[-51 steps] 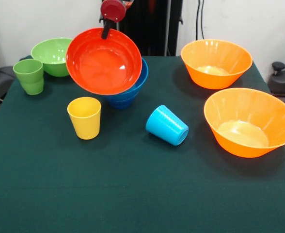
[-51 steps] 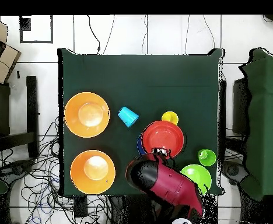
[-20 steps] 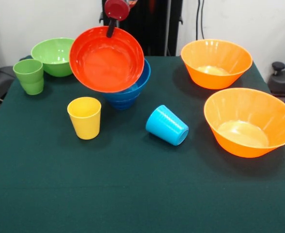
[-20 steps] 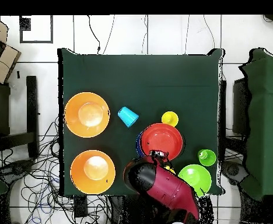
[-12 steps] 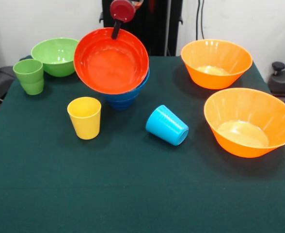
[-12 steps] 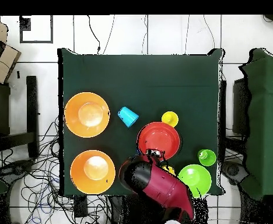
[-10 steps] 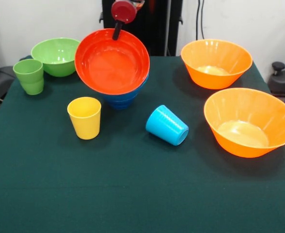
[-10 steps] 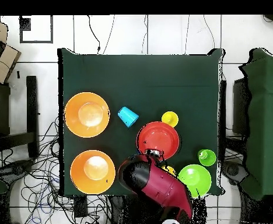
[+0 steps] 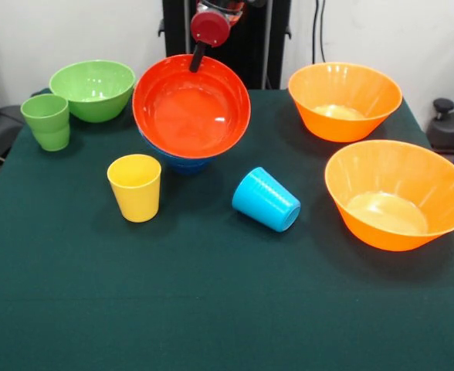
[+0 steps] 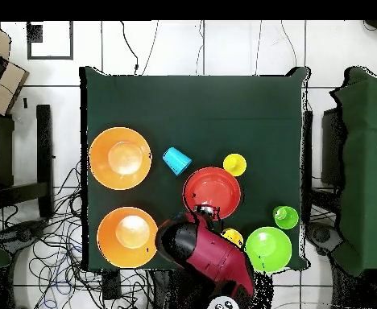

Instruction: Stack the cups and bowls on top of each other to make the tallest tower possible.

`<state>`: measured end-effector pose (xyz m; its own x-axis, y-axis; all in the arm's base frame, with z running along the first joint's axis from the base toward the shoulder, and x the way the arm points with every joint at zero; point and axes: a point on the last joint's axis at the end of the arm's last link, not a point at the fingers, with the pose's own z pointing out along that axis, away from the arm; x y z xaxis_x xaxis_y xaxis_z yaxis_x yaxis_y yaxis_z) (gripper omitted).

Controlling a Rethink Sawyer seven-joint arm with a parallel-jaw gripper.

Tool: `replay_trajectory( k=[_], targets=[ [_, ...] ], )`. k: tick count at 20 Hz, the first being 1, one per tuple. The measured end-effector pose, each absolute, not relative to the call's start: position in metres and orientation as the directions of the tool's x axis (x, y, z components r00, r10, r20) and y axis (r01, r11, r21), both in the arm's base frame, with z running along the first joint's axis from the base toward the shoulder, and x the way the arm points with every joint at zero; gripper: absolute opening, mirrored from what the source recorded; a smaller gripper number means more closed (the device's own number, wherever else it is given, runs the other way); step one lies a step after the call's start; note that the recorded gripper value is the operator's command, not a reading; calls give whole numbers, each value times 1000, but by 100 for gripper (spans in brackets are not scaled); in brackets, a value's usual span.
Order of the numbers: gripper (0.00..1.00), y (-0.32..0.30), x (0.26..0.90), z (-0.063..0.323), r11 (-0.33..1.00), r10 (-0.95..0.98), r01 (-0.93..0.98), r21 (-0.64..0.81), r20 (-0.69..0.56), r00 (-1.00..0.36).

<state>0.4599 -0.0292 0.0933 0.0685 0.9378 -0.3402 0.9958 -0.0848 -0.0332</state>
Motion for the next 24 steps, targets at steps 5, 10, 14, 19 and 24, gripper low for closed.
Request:
replay_trajectory(
  k=[5, 10, 14, 19, 24],
  targets=[
    [0, -31, 454, 93, -91, 935, 995, -36, -346, 73],
    [0, -37, 448, 96, -103, 931, 994, -41, -355, 82],
    [0, -40, 445, 98, -112, 928, 993, -43, -362, 89],
    [0, -42, 437, 100, -123, 926, 991, -50, -365, 96],
    [0, -41, 433, 99, -126, 927, 990, -56, -363, 98]
  ],
)
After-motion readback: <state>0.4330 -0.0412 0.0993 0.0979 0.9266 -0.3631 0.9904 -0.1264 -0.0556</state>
